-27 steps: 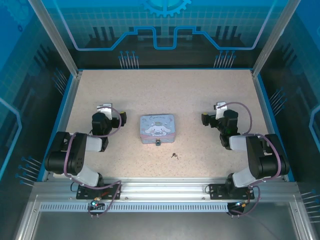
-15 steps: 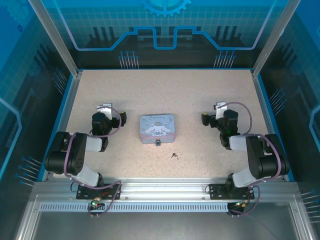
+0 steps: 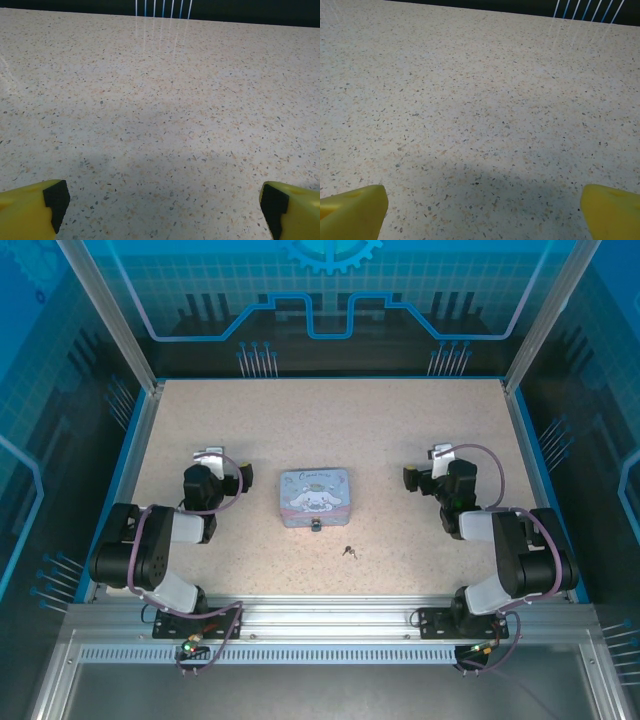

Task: Unlock a padlock with a key

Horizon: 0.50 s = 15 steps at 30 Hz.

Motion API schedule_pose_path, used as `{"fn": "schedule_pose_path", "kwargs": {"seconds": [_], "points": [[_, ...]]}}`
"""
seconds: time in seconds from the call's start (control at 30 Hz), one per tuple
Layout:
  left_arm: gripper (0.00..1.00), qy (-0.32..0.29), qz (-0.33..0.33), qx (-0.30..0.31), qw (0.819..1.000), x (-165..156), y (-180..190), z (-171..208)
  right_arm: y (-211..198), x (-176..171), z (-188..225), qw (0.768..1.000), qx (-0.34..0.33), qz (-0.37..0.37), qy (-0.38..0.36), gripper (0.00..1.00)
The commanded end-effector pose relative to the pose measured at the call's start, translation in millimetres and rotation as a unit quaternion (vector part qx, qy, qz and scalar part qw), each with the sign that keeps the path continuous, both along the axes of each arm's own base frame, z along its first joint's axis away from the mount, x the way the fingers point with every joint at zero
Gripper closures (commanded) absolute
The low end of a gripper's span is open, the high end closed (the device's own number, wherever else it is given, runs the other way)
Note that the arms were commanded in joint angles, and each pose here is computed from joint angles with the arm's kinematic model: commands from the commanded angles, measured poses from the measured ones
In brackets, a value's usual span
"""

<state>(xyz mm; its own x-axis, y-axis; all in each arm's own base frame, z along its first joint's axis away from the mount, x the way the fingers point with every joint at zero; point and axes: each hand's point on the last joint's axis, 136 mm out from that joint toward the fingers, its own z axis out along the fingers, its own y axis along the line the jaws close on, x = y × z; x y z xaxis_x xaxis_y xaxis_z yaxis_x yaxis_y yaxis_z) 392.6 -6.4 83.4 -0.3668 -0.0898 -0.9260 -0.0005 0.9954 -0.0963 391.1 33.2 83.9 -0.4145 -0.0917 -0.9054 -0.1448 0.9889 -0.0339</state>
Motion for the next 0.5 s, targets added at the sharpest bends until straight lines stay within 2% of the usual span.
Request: {"fn": "schedule_pose_path", "kwargs": {"seconds": [0.0,0.2,0.33,0.4,0.47], "points": [[0.01,-0.012,-0.007,-0.008,1.000,6,0,10,-3,6,10,1.000,0.009,0.003,-0.015,0.00],[0.01,-0.015,-0.028,-0.014,0.999,5,-5,17,-4,4,17,1.000,0.005,-0.003,-0.024,0.00],[0.01,0.002,0.003,-0.013,1.000,6,5,37,0,-2,47,1.000,-0.001,-0.009,0.001,0.00],[0.01,0.008,-0.004,-0.012,1.000,7,3,47,-6,-3,63,0.998,0.027,-0.040,0.027,0.00],[0.01,0.013,0.003,-0.024,1.000,8,3,59,-25,-7,77,0.989,0.064,-0.121,0.057,0.00]]}}
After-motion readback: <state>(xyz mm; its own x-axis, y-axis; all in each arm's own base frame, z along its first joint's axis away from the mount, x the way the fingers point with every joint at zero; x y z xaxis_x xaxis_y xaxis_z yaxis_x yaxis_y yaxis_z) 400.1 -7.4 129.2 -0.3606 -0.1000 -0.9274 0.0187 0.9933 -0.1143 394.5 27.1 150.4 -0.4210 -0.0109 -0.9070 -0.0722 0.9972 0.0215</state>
